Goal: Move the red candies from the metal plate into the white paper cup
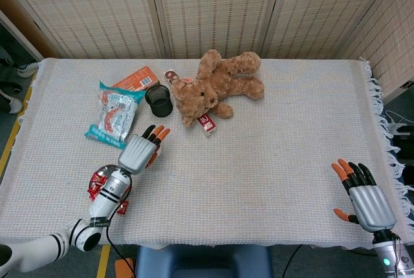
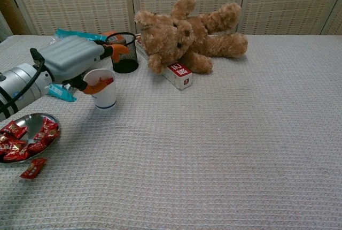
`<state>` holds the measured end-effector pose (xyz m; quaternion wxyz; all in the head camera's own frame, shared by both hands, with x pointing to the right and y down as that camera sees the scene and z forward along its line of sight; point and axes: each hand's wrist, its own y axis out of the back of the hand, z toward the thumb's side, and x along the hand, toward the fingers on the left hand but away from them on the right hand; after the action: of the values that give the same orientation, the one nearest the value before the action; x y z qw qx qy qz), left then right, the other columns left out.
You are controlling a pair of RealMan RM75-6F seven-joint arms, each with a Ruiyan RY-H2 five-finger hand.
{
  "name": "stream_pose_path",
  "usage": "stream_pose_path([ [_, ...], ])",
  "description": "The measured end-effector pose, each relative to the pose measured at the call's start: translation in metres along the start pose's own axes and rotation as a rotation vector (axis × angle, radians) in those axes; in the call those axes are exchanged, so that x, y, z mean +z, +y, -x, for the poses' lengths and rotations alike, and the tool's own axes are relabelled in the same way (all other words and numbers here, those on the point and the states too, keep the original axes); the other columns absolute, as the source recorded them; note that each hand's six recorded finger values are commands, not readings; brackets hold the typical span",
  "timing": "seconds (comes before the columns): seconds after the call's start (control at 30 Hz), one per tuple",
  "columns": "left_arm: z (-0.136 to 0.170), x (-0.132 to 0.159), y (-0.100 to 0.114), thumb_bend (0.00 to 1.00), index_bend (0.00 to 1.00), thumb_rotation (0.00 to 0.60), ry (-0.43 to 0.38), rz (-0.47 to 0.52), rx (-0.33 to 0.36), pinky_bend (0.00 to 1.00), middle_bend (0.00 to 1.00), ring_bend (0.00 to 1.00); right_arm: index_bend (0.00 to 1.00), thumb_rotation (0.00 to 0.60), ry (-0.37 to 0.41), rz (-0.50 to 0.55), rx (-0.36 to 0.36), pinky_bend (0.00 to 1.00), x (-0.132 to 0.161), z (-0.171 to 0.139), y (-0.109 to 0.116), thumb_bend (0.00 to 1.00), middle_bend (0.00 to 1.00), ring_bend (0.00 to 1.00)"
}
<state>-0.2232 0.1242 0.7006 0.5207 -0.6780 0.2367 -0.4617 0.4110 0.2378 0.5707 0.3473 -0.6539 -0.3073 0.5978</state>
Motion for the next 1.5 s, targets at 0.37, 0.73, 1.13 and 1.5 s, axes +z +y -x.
stream_pose_path([
  [0.37,0.053,-0.001,0.027,0.39,0.10,0.600,-0.029,0.017,0.044,0.93,0.13,0.15,0.00,0.600,0.046,0.002,0.008,0.00,0.009,-0.004,-0.001,0.05,0.00,0.00],
  [0.73,0.179,0.007,-0.013,0.39,0.21,0.600,-0.067,0.069,-0.085,0.93,0.24,0.26,0.00,0.600,0.090,0.003,0.023,0.00,0.018,-0.011,-0.004,0.05,0.00,0.00],
  [1.13,0.211,0.011,-0.056,0.39,0.24,0.600,-0.085,-0.138,-0.128,0.92,0.28,0.33,0.00,0.600,0.119,0.008,0.020,0.00,0.022,-0.018,-0.002,0.05,0.00,0.00],
  [1.5,0.205,0.005,-0.078,0.39,0.32,0.600,-0.072,-0.174,-0.153,0.92,0.38,0.37,0.00,0.600,0.118,0.004,0.021,0.00,0.022,-0.018,-0.003,0.05,0.00,0.00],
])
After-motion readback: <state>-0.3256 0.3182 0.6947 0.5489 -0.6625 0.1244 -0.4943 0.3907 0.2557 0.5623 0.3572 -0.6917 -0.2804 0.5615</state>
